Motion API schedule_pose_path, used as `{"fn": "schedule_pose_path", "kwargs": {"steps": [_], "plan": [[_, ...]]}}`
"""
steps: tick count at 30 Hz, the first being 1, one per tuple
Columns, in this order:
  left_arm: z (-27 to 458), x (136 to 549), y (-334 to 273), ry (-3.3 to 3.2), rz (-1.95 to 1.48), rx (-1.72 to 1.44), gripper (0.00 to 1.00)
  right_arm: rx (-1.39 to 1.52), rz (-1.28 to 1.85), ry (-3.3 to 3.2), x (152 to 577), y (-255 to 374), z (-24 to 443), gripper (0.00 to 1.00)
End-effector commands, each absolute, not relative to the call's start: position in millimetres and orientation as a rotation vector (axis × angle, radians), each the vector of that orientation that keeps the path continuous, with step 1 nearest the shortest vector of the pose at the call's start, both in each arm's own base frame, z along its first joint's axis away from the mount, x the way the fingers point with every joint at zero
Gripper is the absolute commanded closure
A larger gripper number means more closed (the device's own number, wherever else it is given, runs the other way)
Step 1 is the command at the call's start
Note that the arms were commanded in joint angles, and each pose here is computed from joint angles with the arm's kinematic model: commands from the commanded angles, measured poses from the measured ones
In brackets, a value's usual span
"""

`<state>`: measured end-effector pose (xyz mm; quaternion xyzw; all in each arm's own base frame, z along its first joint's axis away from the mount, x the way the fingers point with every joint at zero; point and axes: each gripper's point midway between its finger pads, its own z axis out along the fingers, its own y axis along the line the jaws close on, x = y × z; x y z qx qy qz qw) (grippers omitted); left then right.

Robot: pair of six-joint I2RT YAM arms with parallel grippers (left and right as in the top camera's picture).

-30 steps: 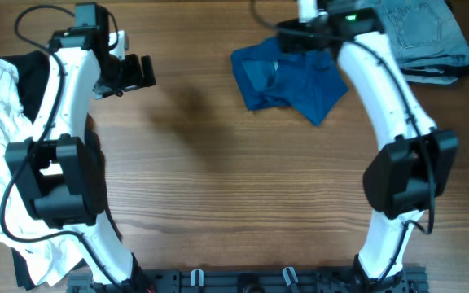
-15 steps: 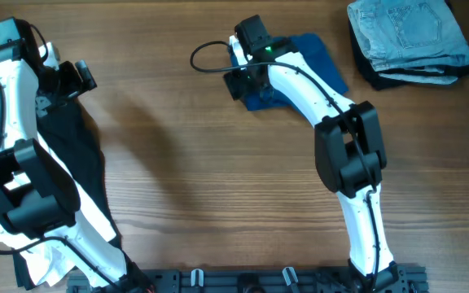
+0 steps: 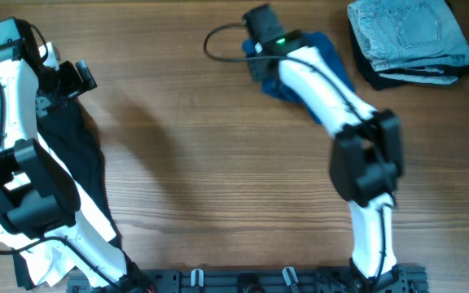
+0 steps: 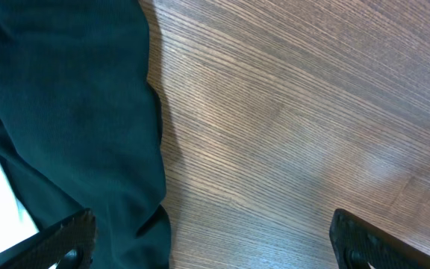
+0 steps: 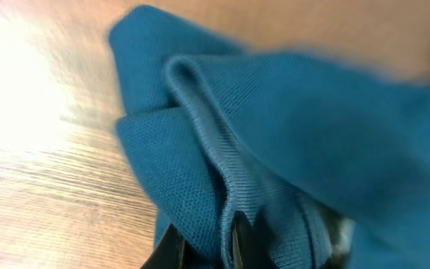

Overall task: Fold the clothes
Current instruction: 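Carry the folded blue shirt onto the denim stack and release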

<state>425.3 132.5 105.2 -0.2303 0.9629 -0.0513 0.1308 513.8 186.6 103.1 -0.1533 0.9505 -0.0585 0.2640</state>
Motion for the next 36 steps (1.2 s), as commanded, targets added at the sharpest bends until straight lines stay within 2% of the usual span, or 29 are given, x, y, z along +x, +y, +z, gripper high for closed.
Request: {"fn": "schedule_pose_path", "kwargs": {"steps": [1,7,8,17,20,26,32,36], "plan": [[101.3,423.0,133.2,2.809,-0.147,-0.665,0.0,-0.484,-0.172,2.326,520.4,158.9,223.4,0.96],[101.3,422.9,133.2,2.81,-0.147,-0.666,0.0,-0.3,-0.383,2.137,538.3,64.4,306.7,0.96],[101.3,422.9,133.2,2.81,-0.147,-0.666,0.0,-0.227,-0.413,2.084,546.2,33.7,324.9,0.96],[101.3,423.0,133.2,2.809,-0.147,-0.666,0.0,-0.14,-0.771,1.763,565.2,-118.3,412.9,0.96],[101.3,423.0,132.2,2.808,-0.155,-0.67,0.0,-0.181,-0.776,1.705,563.6,-158.5,424.0,0.96],[102.6,425.7,125.3,2.8,-0.218,-0.661,0.0,-0.317,-0.825,1.685,578.1,-220.6,392.7,0.96],[103.3,427.5,123.1,2.789,-0.241,-0.678,0.0,-0.362,-0.836,1.753,605.0,-257.1,320.0,0.96],[104.8,433.1,123.1,2.765,-0.244,-0.684,0.0,-0.39,-0.8,1.8,620.5,-259.8,275.1,0.96]]}}
